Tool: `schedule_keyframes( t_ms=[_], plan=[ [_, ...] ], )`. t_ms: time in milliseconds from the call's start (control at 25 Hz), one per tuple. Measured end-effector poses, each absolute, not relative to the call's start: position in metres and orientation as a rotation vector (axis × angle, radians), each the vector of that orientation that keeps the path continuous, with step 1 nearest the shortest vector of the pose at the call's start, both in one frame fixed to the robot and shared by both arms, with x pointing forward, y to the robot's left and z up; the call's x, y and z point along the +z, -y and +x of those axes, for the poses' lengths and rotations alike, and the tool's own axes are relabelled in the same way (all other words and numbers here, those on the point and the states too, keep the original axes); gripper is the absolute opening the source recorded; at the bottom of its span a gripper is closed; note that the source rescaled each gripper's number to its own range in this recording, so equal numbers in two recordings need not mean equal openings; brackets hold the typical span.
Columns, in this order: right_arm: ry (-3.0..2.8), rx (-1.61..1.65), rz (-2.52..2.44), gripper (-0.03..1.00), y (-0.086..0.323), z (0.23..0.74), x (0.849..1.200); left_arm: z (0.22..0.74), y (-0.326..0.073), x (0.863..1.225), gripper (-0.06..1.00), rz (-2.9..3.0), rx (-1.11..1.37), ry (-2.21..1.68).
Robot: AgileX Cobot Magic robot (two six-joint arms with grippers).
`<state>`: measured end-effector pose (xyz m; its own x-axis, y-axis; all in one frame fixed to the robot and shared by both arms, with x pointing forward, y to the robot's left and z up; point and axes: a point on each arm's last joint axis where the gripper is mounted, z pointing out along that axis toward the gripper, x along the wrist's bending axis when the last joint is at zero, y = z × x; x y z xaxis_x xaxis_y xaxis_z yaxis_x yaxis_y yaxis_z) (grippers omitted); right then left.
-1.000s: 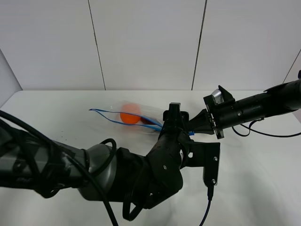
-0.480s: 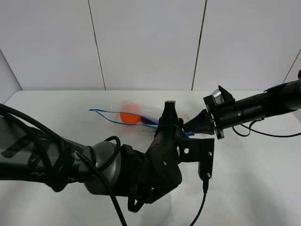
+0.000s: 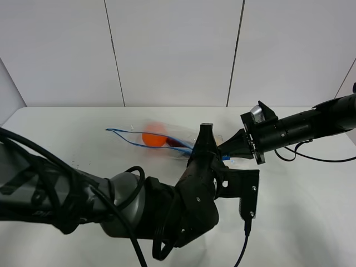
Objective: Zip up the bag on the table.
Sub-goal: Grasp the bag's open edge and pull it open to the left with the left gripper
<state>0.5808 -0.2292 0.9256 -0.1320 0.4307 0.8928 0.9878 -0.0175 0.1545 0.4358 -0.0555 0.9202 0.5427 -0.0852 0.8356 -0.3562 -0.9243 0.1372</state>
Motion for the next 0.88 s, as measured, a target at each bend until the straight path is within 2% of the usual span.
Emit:
schedule_keyframes(
  t_ms=[440, 640, 880],
  plan=[
    [1.624, -1.116, -1.498, 0.00, 0.2292, 0.5808, 0.9256, 0.4343, 0.0568, 0.9196, 0.29, 2.489, 1.307, 0.381],
    [1.624, -1.116, -1.498, 0.00, 0.2292, 0.5808, 0.9256, 0.4347, 0.0566, 0.9195, 0.18, 2.490, 1.306, 0.380],
    [1.624, -1.117, -1.498, 0.00, 0.2292, 0.5808, 0.9256, 0.4347, 0.0566, 0.9195, 0.15, 2.490, 1.306, 0.380]
  ],
)
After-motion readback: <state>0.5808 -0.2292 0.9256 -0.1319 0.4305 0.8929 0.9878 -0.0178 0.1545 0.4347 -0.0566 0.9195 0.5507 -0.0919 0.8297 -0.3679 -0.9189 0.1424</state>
